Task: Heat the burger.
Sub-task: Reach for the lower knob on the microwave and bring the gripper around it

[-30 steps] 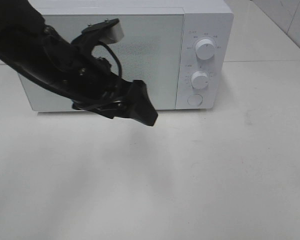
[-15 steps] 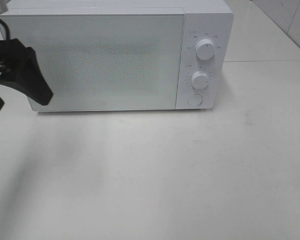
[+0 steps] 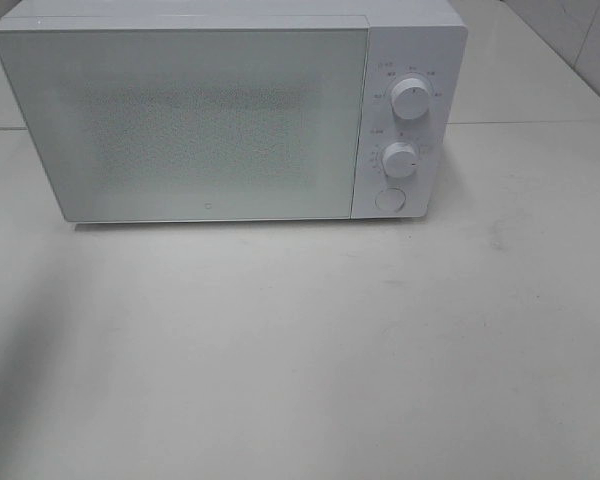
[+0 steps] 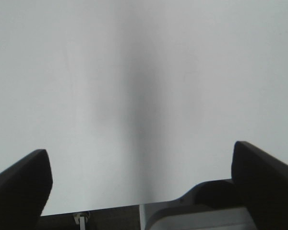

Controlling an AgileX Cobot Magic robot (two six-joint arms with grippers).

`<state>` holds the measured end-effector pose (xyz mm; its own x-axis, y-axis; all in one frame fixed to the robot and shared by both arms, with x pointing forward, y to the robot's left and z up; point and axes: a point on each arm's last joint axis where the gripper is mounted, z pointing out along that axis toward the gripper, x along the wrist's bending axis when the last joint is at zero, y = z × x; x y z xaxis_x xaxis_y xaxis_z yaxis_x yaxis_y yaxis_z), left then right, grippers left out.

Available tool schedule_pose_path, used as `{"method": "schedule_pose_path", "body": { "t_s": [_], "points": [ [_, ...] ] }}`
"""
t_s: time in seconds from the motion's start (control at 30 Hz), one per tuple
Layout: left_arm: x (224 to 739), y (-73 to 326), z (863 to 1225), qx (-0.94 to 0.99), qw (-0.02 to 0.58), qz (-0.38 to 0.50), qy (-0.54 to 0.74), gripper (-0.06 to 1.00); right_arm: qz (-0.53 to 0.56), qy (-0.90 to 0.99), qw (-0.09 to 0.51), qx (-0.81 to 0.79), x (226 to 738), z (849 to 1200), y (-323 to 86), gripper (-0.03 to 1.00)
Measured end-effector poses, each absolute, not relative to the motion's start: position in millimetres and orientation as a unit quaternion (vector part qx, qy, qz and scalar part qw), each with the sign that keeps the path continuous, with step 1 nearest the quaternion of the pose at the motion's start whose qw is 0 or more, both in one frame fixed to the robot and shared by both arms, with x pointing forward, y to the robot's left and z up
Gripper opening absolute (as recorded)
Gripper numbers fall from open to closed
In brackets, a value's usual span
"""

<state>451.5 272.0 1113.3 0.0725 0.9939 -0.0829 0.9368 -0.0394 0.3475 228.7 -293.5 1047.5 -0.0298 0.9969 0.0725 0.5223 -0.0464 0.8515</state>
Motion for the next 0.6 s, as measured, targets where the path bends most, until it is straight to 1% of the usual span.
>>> {"method": "schedule_pose_path", "body": {
  "t_s": [0.03, 0.13, 0.27, 0.33, 0.37, 0.4, 0.47, 0.5, 0.57, 0.6],
  "points": [
    [443.0, 275.6, 1121.5, 0.708, 0.163, 0.113, 0.678, 0.95, 0.373, 0.613, 0.318, 0.620, 228.7, 1047.5, -293.5, 0.76],
    [429.7, 278.3, 1131.9, 0.701, 0.179, 0.134, 0.677, 0.95, 0.373, 0.613, 0.318, 0.620, 228.7, 1047.5, -293.5, 0.76],
    [412.9, 280.3, 1130.5, 0.699, 0.186, 0.141, 0.676, 0.95, 0.373, 0.613, 0.318, 0.620, 228.7, 1047.5, -293.5, 0.76],
    [395.9, 282.3, 1117.3, 0.703, 0.178, 0.136, 0.675, 0.95, 0.373, 0.613, 0.318, 0.620, 228.7, 1047.5, -293.5, 0.76],
    [395.9, 282.3, 1117.3, 0.703, 0.178, 0.136, 0.675, 0.95, 0.373, 0.613, 0.318, 0.620, 228.7, 1047.5, -293.5, 0.76],
    [384.0, 283.0, 1106.7, 0.707, 0.174, 0.129, 0.674, 0.95, 0.373, 0.613, 0.318, 0.620, 228.7, 1047.5, -293.5, 0.76],
    [377.4, 283.1, 1102.6, 0.709, 0.176, 0.127, 0.671, 0.95, 0.373, 0.613, 0.318, 0.620, 228.7, 1047.5, -293.5, 0.76],
    [364.5, 282.9, 1091.9, 0.712, 0.183, 0.123, 0.667, 0.95, 0.373, 0.613, 0.318, 0.620, 228.7, 1047.5, -293.5, 0.76],
    [359.2, 282.9, 1085.8, 0.716, 0.185, 0.122, 0.662, 0.95, 0.373, 0.613, 0.318, 0.620, 228.7, 1047.5, -293.5, 0.76],
    [348.2, 283.3, 1076.5, 0.722, 0.195, 0.129, 0.651, 0.95, 0.373, 0.613, 0.318, 0.620, 228.7, 1047.5, -293.5, 0.76]
  ]
}}
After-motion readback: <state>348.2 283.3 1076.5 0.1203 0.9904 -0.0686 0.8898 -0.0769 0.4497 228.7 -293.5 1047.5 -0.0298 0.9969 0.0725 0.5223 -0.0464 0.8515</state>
